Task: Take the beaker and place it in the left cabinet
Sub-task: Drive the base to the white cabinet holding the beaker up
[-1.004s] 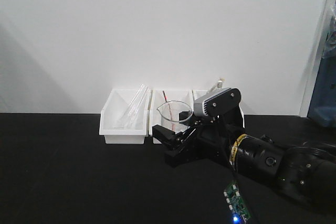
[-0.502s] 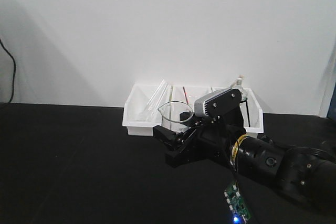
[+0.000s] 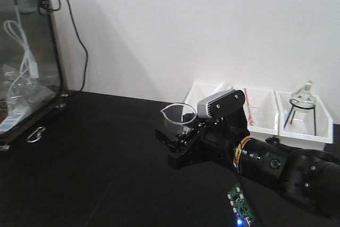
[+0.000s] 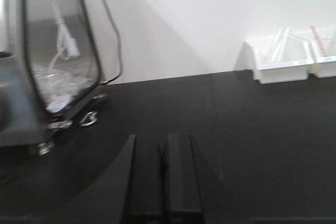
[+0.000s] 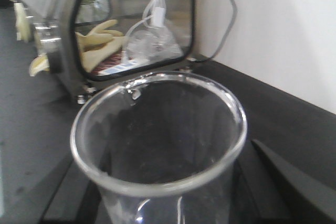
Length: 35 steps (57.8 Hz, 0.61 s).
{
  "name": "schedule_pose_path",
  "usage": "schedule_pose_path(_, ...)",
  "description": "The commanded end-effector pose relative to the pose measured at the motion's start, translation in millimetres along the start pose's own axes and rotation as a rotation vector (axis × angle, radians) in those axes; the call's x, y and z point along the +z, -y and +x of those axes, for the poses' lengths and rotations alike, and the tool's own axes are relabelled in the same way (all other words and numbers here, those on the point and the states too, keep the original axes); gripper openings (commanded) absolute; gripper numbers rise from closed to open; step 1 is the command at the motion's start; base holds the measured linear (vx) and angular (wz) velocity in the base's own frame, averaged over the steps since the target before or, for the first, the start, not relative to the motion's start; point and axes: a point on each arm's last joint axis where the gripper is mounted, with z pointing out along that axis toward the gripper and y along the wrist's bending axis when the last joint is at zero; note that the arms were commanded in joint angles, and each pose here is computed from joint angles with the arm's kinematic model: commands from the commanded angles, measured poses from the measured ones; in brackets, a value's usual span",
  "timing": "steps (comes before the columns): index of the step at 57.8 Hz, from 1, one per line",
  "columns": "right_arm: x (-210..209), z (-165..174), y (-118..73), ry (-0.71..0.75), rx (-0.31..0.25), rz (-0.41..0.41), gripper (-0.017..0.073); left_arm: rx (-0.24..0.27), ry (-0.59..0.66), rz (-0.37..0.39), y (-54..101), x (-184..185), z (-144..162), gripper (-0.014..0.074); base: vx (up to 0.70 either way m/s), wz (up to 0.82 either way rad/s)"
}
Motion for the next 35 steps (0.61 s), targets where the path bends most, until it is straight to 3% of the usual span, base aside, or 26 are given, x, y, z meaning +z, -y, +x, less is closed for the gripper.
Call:
schedule_pose_path(1, -10.0, -31.3, -2.7, 0.127, -0.005, -0.022, -0.0009, -0.006, 0.086, -0.008, -0.1, -1.3, -3.3, 0.0001, -0.06, 0.52)
schedule_pose_path(35, -10.0, -31.3, -2.7, 0.127, -0.005, -0.022, -0.0009, -0.006, 0.086, -0.008, -0.1, -1.3, -3.3, 0.0001, -0.05, 0.66)
